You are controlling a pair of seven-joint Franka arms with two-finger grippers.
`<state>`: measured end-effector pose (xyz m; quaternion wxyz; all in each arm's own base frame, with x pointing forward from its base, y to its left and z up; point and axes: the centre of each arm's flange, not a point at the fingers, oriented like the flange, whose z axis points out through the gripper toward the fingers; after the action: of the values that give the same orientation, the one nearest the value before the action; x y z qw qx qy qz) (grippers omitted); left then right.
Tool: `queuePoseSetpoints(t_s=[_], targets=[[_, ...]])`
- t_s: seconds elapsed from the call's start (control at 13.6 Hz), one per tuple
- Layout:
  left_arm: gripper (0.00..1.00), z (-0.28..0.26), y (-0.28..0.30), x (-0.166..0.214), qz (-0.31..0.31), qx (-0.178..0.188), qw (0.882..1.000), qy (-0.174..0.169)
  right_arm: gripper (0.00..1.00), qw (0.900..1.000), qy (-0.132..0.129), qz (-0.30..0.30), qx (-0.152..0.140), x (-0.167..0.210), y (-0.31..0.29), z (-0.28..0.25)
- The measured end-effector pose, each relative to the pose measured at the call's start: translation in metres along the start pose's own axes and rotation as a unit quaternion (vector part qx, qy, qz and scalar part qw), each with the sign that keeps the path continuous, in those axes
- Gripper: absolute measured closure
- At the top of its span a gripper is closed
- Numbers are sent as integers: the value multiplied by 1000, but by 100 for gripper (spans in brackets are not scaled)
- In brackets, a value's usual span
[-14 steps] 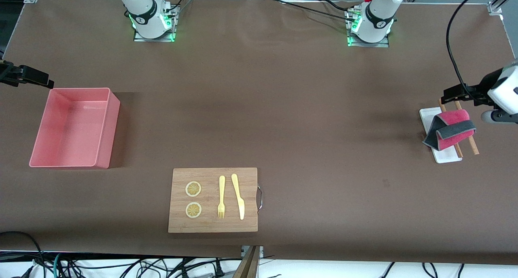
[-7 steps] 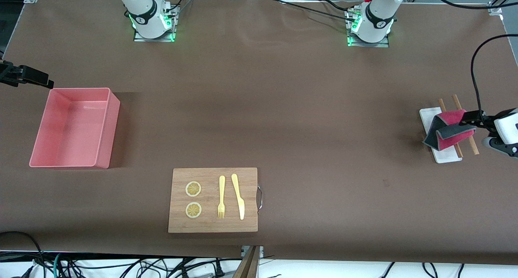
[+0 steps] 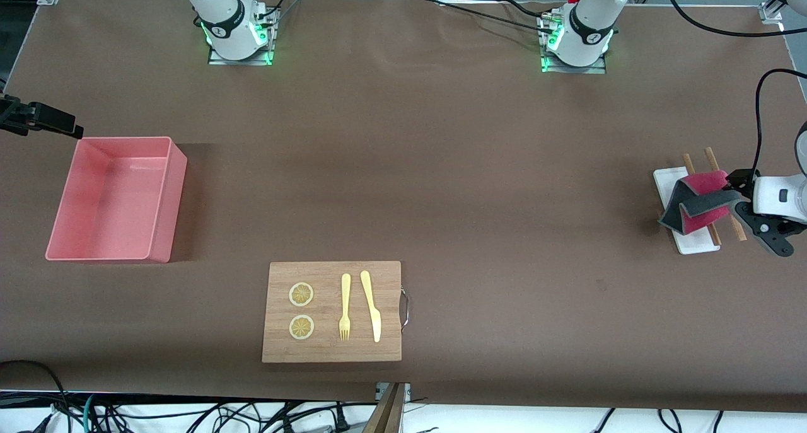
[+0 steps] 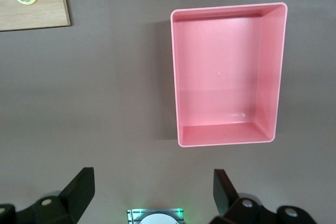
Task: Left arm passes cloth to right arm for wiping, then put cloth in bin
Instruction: 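Lower the left gripper onto the pink-grey cloth on the white tray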
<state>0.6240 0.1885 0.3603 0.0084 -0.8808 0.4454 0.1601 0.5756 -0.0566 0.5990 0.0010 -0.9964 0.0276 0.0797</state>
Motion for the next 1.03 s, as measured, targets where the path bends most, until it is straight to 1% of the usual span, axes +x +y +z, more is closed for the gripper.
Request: queuePoseSetpoints(t_s=[0.29, 0.51, 0.88, 1.03], targets=[[0, 45, -8, -15, 51, 20, 998, 21, 0, 1000, 1, 0, 0, 0, 0, 0], [0, 71, -11, -30, 60, 27, 997, 31, 0, 1000, 1, 0, 0, 0, 0, 0], [0, 76, -10, -32, 65, 27, 997, 33, 0, 1000, 1, 0, 0, 0, 0, 0], [0, 76, -9, -33, 67, 21, 997, 30, 0, 1000, 1, 0, 0, 0, 0, 0]])
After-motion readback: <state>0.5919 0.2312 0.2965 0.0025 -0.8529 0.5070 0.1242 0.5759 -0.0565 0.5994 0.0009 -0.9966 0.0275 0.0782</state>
